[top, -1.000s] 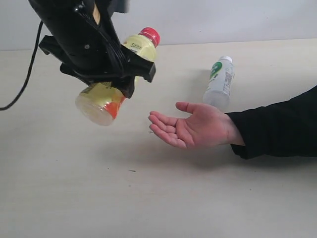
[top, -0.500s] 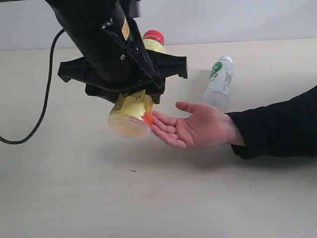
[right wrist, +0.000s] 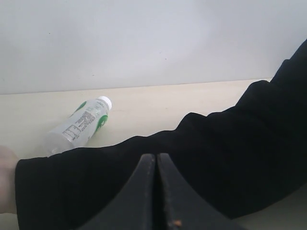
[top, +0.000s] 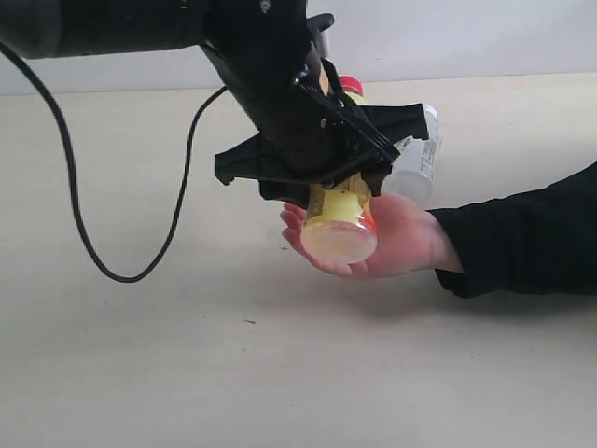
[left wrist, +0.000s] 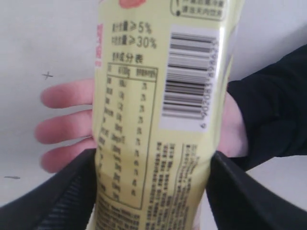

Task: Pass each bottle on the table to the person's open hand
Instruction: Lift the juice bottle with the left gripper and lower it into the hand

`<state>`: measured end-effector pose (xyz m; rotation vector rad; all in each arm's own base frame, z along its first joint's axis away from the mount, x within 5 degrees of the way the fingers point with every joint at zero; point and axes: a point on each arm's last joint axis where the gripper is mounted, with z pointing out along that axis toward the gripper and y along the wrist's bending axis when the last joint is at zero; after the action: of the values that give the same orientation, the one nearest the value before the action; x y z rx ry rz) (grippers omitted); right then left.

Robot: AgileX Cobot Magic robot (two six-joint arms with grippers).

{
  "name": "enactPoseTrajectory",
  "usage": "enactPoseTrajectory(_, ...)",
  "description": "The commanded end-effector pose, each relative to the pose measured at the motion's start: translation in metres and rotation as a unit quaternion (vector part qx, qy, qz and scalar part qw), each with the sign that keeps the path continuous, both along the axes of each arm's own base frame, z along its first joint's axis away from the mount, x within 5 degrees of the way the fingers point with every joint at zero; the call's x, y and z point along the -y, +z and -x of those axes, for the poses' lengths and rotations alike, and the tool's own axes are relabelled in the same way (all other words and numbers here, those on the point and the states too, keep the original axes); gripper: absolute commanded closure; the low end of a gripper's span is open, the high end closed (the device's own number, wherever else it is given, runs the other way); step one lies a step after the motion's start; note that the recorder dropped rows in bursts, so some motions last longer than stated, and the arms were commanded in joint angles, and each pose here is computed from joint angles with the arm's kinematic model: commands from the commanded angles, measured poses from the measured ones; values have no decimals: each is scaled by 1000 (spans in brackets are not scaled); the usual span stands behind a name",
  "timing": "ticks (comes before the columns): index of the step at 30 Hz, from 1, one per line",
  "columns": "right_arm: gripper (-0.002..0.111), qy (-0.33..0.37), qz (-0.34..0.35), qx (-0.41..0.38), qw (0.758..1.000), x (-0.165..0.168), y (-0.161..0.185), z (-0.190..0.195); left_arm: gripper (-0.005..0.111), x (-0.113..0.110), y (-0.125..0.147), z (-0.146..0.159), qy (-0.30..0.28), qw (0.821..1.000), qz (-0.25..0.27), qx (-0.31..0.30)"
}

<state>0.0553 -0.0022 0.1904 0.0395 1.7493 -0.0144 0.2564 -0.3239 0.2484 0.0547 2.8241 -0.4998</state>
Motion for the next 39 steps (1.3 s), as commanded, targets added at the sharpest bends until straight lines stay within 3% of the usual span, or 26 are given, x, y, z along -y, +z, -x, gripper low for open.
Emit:
enactPoseTrajectory(1,108,-2,0,5,1000,0,0,0,107,16,-14,-6,-4,1000,11,-11)
enactPoseTrajectory(6,108,-2,0,5,1000,0,0,0,107,26,-17,-9,-12,999,27,-24)
enactPoseTrajectory(20,108,-2,0,5,1000,0,0,0,105,27,-17,-9,-13,999,29,-24)
enactPoseTrajectory(22,108,-2,0,5,1000,0,0,0,95,27,-17,-9,-13,999,29,-24)
enactPoseTrajectory(27,108,-2,0,5,1000,0,0,0,56,26,-17,-8,-14,999,27,-26)
enactPoseTrajectory(32,108,-2,0,5,1000,0,0,0,27,26,-17,-9,-27,999,23,-18)
enactPoseTrajectory(35,108,-2,0,5,1000,0,0,0,19,26,-17,-9,-37,999,20,-12)
enactPoseTrajectory(39,108,-2,0,5,1000,0,0,0,18,22,-10,-12,-42,999,20,-6)
